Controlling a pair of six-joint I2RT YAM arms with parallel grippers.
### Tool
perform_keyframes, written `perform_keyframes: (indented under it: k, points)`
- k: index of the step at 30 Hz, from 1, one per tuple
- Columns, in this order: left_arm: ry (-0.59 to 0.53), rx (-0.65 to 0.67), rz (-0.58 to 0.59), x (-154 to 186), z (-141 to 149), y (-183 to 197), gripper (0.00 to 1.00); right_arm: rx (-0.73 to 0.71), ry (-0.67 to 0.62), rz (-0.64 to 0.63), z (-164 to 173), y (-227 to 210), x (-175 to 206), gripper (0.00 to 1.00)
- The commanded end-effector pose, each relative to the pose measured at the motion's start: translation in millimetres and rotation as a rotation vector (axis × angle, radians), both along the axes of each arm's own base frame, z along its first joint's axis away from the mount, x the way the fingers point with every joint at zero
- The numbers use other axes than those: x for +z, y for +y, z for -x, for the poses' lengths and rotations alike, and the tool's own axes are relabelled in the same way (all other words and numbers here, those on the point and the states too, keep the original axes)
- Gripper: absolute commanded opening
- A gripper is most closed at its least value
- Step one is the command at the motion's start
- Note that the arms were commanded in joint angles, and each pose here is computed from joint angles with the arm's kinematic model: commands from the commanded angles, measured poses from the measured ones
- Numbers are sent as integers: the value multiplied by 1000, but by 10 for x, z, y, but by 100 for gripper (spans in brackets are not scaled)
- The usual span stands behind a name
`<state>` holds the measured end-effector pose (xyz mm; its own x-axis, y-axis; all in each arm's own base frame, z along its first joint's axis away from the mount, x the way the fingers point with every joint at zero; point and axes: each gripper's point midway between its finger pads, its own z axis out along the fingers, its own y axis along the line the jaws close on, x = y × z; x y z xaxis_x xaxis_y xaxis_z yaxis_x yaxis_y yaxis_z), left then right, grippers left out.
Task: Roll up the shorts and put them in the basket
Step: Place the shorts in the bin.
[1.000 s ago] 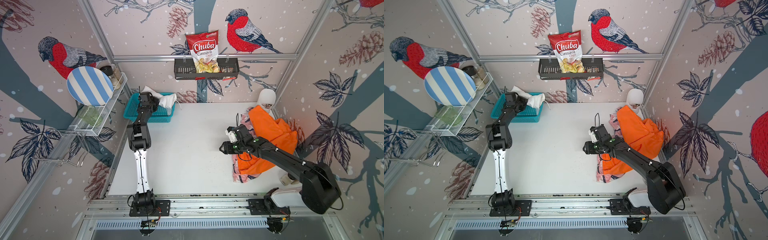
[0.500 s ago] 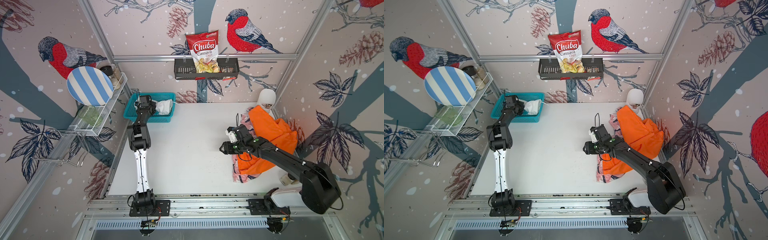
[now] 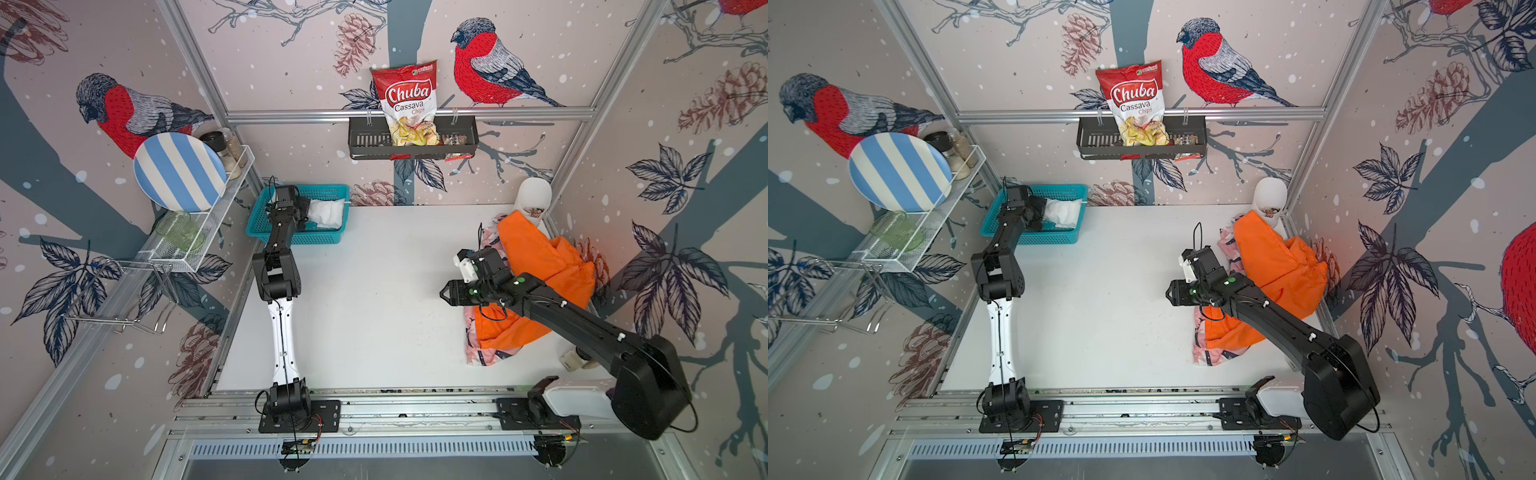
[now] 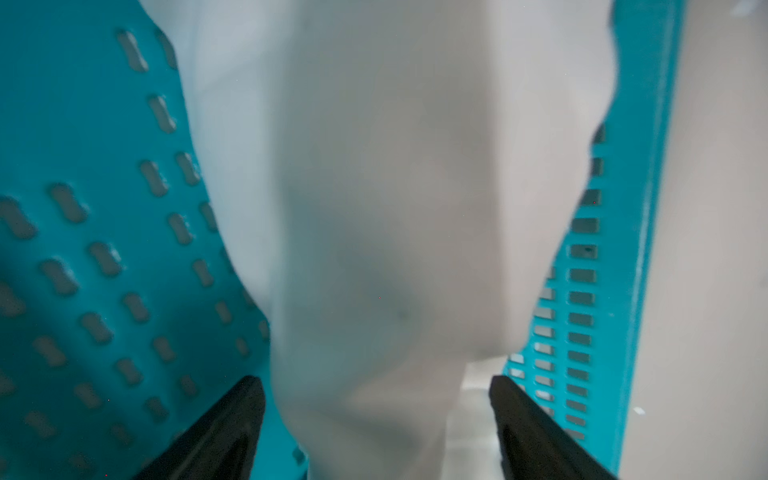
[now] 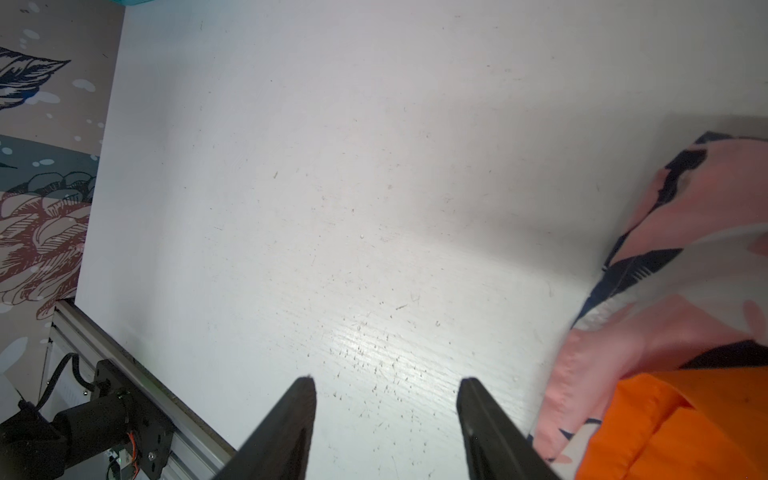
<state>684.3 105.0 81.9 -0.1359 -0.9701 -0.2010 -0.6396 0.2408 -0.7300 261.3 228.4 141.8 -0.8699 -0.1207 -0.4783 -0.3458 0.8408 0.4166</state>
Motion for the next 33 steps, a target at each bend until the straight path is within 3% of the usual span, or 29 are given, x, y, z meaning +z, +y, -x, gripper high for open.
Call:
perform_keyframes:
  k: [1,7,14,19,26,29,33]
  points:
    - [9,16,15,430,159,-12,94,1,-22,1,21,-17,111,61]
    - [78,-2,50,669,453,-190,94,2,-73,-18,63,-11,383,61]
    - [144,-66,73,580,630,-540,73,4,-88,-27,124,15,454,61]
    - [153,-95,109,321,504,-767,64,2,-86,-21,123,15,401,61]
    - [127,-109,136,-99,206,-872,31,-1,-62,19,97,-13,217,61]
    - [32,-127,149,-137,-21,-900,21,-7,-52,35,63,-28,151,61]
    - [-127,-152,135,4,-351,-909,19,-17,-55,44,42,-50,148,61]
